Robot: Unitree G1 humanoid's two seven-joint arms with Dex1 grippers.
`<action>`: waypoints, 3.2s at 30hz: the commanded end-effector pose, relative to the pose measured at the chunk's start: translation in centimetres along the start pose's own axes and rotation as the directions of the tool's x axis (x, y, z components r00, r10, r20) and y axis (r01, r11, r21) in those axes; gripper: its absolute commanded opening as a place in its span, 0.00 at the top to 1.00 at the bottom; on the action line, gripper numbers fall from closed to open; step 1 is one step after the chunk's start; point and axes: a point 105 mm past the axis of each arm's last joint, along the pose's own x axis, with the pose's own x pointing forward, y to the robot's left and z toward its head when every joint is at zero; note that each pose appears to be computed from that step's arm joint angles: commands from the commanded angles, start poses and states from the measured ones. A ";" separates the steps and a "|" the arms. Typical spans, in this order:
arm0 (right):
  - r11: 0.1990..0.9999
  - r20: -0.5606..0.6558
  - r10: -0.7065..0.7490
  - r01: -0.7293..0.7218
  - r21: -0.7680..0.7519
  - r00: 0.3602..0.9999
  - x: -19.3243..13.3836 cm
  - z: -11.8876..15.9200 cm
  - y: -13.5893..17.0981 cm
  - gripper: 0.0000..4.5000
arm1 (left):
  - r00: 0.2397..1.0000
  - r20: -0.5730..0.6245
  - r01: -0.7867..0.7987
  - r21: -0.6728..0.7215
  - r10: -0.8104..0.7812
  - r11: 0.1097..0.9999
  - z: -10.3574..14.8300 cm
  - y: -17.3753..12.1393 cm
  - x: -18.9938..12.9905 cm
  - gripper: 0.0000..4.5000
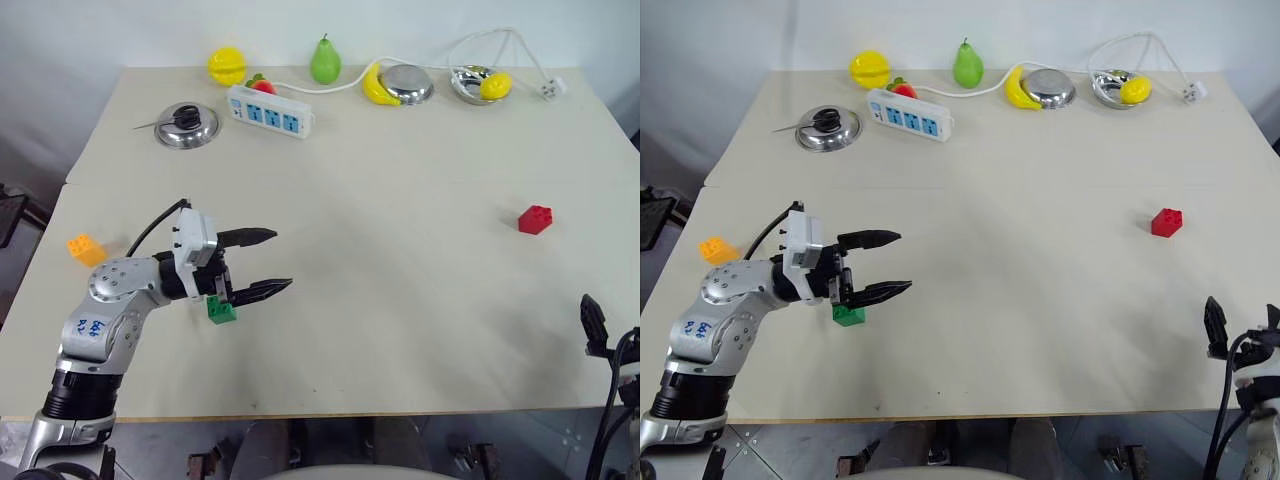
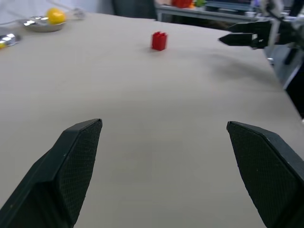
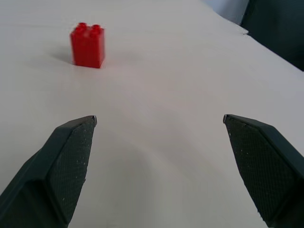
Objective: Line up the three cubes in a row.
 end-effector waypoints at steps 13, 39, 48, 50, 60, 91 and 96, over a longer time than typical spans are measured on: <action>1.000 -0.293 0.027 -0.023 0.018 0.956 13.5 4.4 2.8 0.00 | 0.999 -0.027 -0.021 0.026 0.022 0.999 -0.4 -0.8 0.9 0.01; 0.160 -0.359 0.893 -0.938 -0.307 0.270 6.9 6.8 20.2 0.65 | 0.984 -0.052 -0.169 0.038 0.171 0.985 -0.7 0.8 -3.6 0.00; -0.268 -0.592 0.802 -0.932 -0.246 -0.074 6.6 2.7 23.5 0.65 | 0.983 -0.058 -0.171 0.041 0.173 0.984 -0.8 0.4 -3.8 0.00; -0.293 -0.611 0.787 -0.924 -0.245 -0.087 6.9 2.4 23.6 0.65 | 0.982 -0.063 -0.177 0.042 0.179 0.983 -0.7 0.2 -4.1 0.00; -0.260 -0.455 0.886 -0.910 -0.324 -0.091 7.3 5.2 23.9 0.15 | 0.962 -0.041 -0.269 0.033 0.271 0.962 -0.2 0.7 -6.2 0.00; -0.072 -0.053 0.997 -0.953 -0.295 -0.059 -1.9 4.0 16.4 0.00 | 0.940 -0.214 -0.275 -0.017 0.265 0.961 -5.3 -4.6 -11.6 0.00; 0.017 -0.093 0.995 -0.961 -0.275 0.044 -1.9 2.6 13.8 0.00 | 0.952 -0.177 -0.256 -0.019 0.249 0.966 -6.2 -2.9 -9.7 0.00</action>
